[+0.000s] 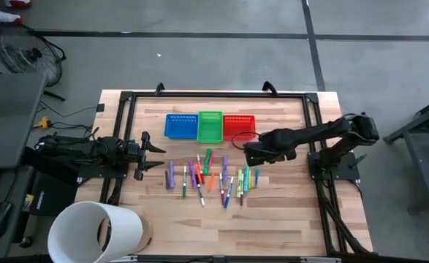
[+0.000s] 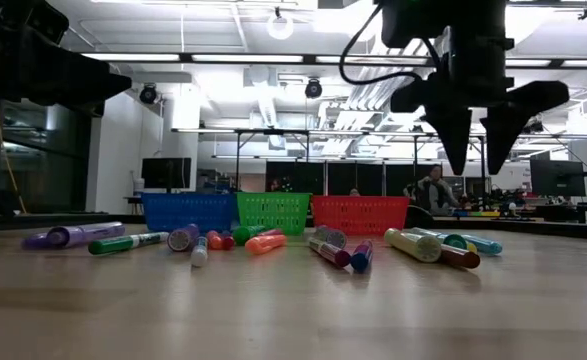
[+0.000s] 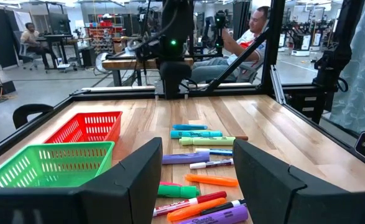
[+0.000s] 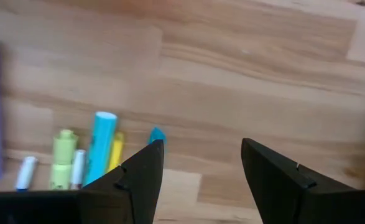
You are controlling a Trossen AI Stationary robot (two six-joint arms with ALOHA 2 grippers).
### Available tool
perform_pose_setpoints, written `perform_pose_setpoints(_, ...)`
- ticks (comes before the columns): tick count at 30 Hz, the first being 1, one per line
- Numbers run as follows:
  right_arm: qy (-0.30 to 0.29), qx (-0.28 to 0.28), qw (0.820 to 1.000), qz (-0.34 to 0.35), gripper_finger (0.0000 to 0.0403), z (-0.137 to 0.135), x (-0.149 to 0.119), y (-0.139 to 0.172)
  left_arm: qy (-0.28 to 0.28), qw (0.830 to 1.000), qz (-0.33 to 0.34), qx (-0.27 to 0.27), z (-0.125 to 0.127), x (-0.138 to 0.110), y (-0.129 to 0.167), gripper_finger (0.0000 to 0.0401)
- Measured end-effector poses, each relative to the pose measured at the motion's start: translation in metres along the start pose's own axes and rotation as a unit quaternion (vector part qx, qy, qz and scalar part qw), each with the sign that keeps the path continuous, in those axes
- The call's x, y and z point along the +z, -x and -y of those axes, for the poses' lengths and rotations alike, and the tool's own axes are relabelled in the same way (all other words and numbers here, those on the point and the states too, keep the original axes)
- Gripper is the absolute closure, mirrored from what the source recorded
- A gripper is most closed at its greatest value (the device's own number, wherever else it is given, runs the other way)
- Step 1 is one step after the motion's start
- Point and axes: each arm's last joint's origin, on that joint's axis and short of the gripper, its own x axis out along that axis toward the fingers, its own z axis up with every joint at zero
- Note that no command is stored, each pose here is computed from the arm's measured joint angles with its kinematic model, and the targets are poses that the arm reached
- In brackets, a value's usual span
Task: Pick & Place Markers
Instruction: Put the blue pen into the red bin
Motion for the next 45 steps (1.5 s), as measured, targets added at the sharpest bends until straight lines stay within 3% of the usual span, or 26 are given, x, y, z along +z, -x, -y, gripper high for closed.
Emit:
perform_pose_setpoints(5,-0.010,-0.006,0.999,-0.030,0.0198,-0.001,-0.010,-0.014,0.000,1.000,0.000,0.000,0.000,0.000,0.000,0.0206)
perform_pose_setpoints(11,-0.022,0.041,0.998,-0.051,0.0198,-0.004,-0.020,-0.033,0.000,1.000,0.000,0.000,0.000,0.000,0.000,0.0206)
perform_pose_setpoints(17,-0.031,0.049,0.996,-0.061,0.0198,-0.003,-0.023,-0.040,0.000,1.000,0.000,0.000,0.000,0.000,0.000,0.0206)
perform_pose_setpoints(28,-0.013,0.068,0.993,-0.092,0.0198,-0.020,-0.028,-0.058,0.000,1.000,0.000,0.000,0.000,0.000,0.000,0.0206)
perform_pose_setpoints(45,0.009,0.013,0.995,-0.096,0.0198,-0.025,-0.031,-0.085,0.000,1.000,0.000,0.000,0.000,0.000,0.000,0.0206)
